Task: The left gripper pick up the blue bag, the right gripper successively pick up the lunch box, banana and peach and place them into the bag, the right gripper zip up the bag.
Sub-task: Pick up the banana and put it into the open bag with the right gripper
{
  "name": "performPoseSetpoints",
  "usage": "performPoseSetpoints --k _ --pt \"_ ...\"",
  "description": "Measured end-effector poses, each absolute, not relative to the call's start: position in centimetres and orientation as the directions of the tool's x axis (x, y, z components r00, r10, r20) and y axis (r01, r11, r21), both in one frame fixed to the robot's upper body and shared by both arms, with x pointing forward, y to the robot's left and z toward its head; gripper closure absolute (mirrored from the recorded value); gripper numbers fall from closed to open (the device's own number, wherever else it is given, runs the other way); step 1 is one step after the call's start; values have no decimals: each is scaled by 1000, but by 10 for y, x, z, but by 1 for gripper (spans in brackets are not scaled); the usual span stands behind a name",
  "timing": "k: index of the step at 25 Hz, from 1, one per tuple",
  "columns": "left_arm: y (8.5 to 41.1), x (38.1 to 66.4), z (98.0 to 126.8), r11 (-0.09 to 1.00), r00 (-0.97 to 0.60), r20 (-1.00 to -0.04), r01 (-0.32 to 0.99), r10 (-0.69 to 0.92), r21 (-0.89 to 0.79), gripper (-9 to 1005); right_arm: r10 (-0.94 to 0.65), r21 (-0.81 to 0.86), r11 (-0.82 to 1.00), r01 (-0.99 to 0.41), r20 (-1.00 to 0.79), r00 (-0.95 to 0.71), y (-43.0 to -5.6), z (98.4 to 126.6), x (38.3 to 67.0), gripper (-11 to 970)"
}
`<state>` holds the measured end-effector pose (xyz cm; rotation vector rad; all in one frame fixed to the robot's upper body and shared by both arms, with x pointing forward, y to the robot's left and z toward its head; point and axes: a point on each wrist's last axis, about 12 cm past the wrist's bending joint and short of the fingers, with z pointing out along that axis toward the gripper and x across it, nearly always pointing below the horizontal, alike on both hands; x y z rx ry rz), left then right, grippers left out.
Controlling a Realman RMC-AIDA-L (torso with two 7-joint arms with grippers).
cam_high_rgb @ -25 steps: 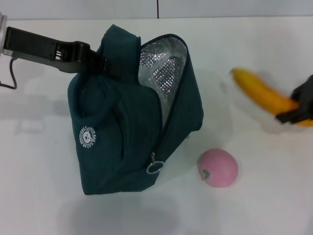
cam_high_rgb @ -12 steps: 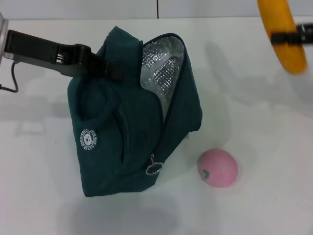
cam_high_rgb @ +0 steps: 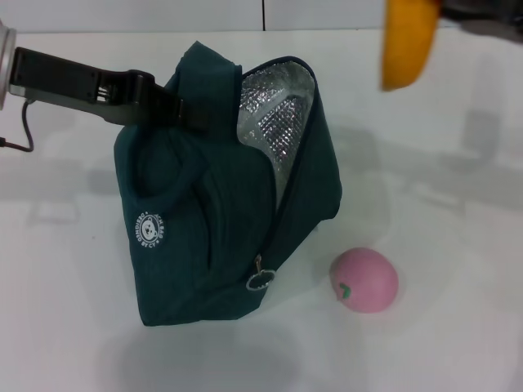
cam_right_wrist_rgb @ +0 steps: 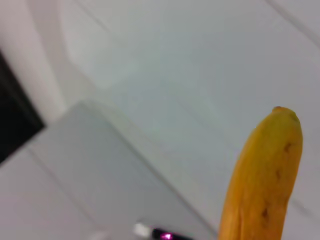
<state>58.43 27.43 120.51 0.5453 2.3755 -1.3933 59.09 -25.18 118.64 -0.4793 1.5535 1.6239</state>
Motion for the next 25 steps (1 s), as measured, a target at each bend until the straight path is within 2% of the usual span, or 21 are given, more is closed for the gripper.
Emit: performPoseSetpoints --k 6,13,25 --pt "272 585 1206 443 -869 -468 486 158 -753 951 303 676 -48 -735 -691 -656 -209 1166 584 509" --pt "272 585 1205 442 -868 -471 489 159 -752 951 335 710 -106 -696 -633 -697 -187 1151 577 504" --pt "273 584 1204 440 -863 -478 497 162 -748 951 291 756 -25 -654 -620 -729 -176 1121 566 495"
